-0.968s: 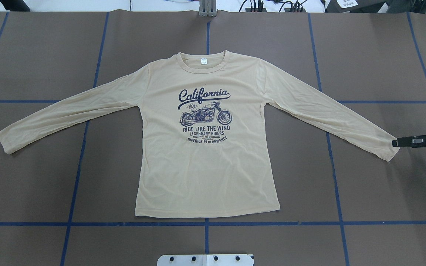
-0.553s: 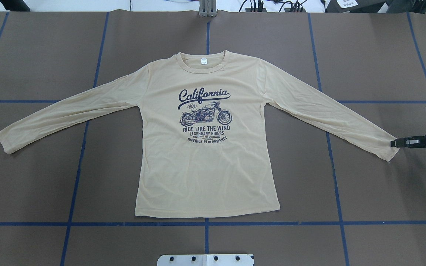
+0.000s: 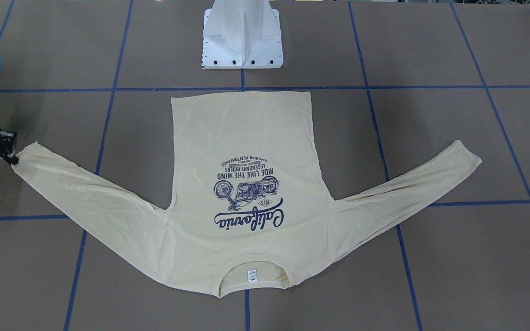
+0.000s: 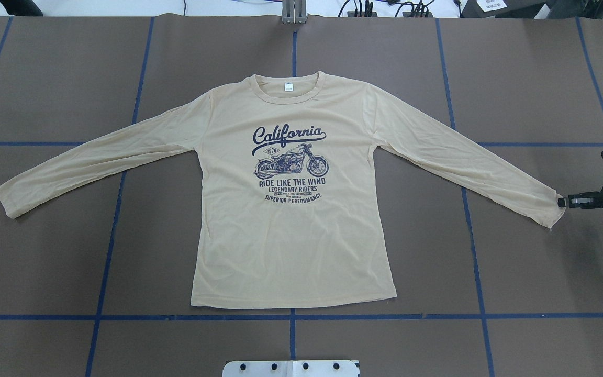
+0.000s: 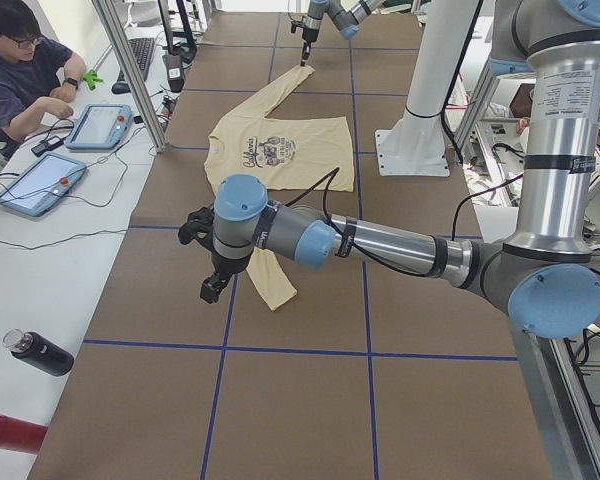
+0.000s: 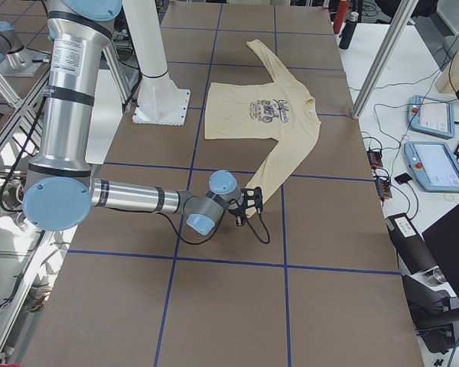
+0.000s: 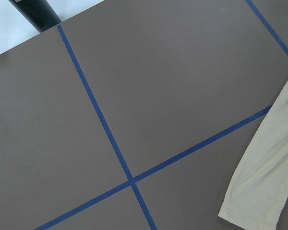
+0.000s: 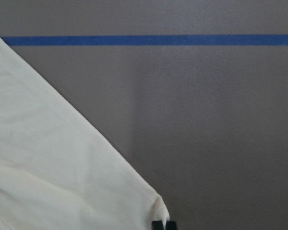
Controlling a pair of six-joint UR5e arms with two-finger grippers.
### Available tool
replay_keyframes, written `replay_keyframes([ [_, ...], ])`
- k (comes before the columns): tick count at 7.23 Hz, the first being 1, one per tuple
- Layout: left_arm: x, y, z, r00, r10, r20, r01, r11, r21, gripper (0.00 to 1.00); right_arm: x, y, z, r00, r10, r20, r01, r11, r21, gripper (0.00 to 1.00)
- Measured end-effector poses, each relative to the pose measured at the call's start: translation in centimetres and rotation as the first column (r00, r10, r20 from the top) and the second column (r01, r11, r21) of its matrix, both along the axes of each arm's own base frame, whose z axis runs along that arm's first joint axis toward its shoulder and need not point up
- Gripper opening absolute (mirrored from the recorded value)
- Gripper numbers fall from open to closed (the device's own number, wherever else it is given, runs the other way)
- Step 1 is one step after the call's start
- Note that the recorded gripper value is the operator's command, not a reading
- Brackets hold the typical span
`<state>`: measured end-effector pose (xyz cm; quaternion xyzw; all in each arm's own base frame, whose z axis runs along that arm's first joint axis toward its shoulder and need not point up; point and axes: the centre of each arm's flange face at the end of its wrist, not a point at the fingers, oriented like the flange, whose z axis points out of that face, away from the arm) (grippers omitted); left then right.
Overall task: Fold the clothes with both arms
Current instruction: 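Move the right gripper to the nearest sleeve cuff and grasp it, then carry the held sleeve across the shirt body toward the other sleeve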
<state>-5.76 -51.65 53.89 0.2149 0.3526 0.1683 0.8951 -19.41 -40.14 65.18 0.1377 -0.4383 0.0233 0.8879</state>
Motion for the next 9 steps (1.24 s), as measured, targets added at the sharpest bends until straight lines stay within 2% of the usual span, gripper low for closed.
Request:
replay_keyframes([
  [2,0.0,0.0,0.1,1.000,0.000,0.000,0.000,1.000,-0.002,1.00,0.9,-1.4,-3.9,0.999,0.010,0.034,-0.009,1.000,-0.004,0.00],
  [3,0.0,0.0,0.1,1.000,0.000,0.000,0.000,1.000,-0.002,1.00,1.2,-3.0,-8.4,0.999,0.029,0.040,-0.029,0.999,-0.016,0.00],
  [5,0.0,0.0,0.1,1.000,0.000,0.000,0.000,1.000,-0.003,1.00,-0.6,-7.5,-19.4,0.998,0.065,0.015,-0.064,0.996,-0.058,0.00],
  [7,0.0,-0.1,0.6,1.000,0.000,-0.001,0.000,1.000,-0.012,1.00,-6.0,-11.7,-30.9,0.994,0.105,-0.012,-0.105,0.988,-0.114,0.00],
  [9,0.1,-0.2,1.5,1.000,0.001,-0.001,-0.001,1.000,-0.014,1.00,-14.2,-12.7,-41.1,0.985,0.167,-0.041,-0.172,0.974,-0.150,0.00],
])
